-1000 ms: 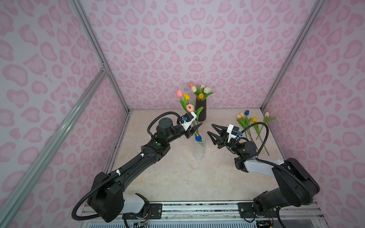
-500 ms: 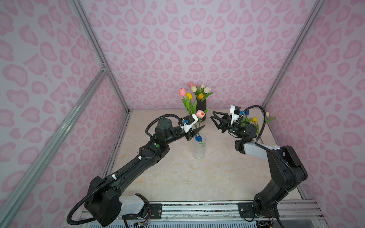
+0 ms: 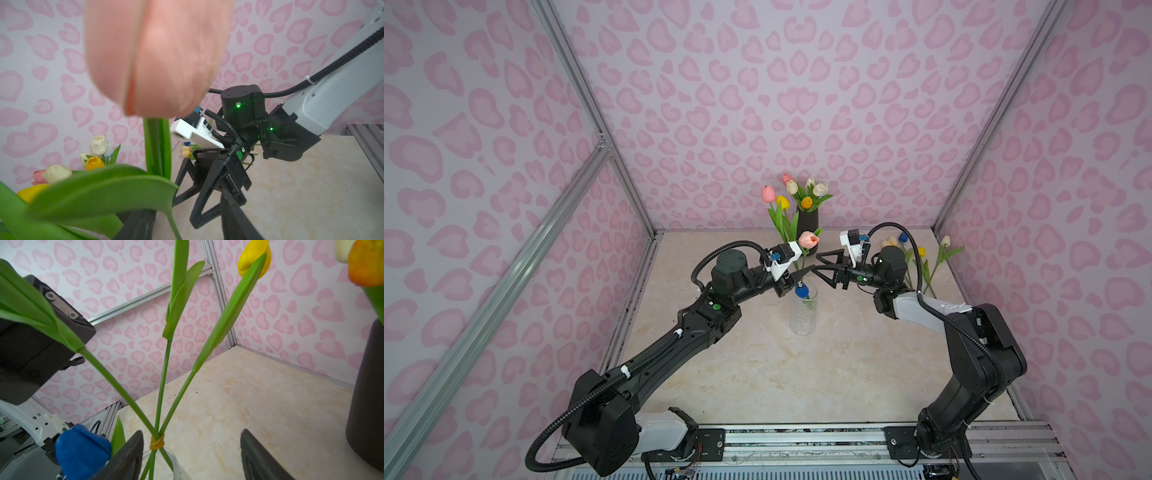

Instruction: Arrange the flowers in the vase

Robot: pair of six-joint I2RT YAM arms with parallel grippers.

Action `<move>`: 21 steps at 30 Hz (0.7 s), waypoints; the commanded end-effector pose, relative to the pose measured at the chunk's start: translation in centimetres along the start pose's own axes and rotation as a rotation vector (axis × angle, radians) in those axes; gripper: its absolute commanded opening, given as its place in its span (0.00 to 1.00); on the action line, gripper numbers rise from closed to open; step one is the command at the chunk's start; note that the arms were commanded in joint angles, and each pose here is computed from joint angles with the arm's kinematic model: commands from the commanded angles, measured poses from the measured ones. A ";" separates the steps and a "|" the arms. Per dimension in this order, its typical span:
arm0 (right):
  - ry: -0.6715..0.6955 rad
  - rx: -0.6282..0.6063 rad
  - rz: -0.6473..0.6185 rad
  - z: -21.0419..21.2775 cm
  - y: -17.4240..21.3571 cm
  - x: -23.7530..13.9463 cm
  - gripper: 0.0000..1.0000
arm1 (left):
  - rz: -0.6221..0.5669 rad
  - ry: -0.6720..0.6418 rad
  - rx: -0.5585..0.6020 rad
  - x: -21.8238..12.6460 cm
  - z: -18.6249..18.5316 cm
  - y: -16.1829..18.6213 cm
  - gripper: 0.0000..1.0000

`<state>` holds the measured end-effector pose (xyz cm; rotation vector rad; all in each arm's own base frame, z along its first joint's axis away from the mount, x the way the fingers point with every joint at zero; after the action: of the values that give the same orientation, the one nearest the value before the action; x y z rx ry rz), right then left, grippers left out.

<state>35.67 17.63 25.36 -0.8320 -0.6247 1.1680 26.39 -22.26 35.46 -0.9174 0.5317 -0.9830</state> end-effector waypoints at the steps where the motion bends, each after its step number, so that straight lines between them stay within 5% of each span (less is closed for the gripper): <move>1: 0.040 -0.045 0.099 -0.3 1.1 1.2 0.74 | -0.012 -0.011 0.016 0.1 0.3 -0.3 0.51; 10: -0.004 -0.079 0.126 -0.1 0.7 3.3 0.74 | -0.016 -0.007 0.015 0.3 0.3 -0.3 0.51; 21: -0.036 -0.107 0.135 0.5 0.6 4.0 0.59 | -0.026 -0.007 0.019 0.2 0.4 -0.5 0.51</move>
<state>36.27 21.27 25.41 -0.9512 -0.6531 1.2599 26.57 -22.37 35.44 -0.9178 0.5324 -0.9799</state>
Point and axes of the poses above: each gripper's point midway between its finger pads, its own x axis out along the fingers, its own z axis along the line the jaws close on, y = z × x, the point moved 10 cm from there along -x, back along the fingers, and after that the axes turned 14 degrees about x, right-handed, at the moved point
